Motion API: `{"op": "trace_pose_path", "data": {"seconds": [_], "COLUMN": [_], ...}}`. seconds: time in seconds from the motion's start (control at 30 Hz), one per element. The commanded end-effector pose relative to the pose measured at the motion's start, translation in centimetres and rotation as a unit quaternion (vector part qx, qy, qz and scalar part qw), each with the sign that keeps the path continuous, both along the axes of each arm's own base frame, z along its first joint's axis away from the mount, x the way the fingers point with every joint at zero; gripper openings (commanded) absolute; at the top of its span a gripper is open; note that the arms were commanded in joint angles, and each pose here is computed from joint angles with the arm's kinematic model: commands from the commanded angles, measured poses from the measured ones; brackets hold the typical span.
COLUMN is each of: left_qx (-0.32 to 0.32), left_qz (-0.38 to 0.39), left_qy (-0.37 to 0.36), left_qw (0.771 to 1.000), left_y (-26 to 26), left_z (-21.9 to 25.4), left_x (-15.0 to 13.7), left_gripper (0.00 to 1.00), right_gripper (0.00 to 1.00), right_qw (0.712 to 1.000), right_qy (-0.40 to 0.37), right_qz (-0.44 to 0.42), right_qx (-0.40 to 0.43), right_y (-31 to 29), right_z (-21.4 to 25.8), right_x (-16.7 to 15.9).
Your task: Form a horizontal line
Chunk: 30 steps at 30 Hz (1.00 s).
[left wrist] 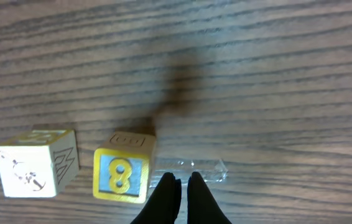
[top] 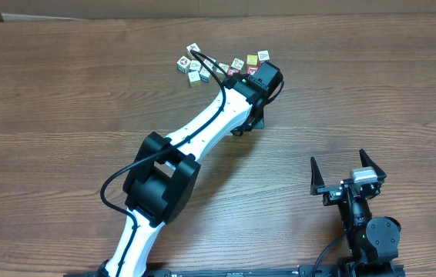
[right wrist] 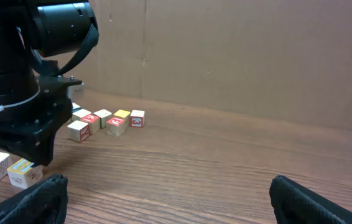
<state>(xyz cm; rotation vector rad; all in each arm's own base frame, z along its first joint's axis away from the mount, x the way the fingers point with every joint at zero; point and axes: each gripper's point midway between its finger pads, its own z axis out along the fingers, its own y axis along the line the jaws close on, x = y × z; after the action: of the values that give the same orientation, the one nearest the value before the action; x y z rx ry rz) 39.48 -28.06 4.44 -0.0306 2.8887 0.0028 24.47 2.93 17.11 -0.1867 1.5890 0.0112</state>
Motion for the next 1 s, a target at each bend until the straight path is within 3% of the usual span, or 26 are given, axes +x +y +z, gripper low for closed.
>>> {"op": "trace_pose_path", "data": {"seconds": [0.0, 0.97], "left_qx": [0.007, 0.027], "left_qz": [-0.015, -0.017], "left_qy": [0.003, 0.003], "left_qw": [1.0, 0.999], "left_y": [-0.3, 0.5], "left_z": [-0.9, -2.5], "left_x": [-0.2, -0.6], "left_gripper": [0.04, 0.04], "right_gripper": [1.0, 1.0], "right_qw": [1.0, 1.0], "right_qy": [-0.003, -0.003], "right_qz": [0.005, 0.005], "right_qx": [0.0, 0.0], "right_y": [0.2, 0.2], "right_z": [-0.2, -0.2], "right_x": [0.0, 0.0]}}
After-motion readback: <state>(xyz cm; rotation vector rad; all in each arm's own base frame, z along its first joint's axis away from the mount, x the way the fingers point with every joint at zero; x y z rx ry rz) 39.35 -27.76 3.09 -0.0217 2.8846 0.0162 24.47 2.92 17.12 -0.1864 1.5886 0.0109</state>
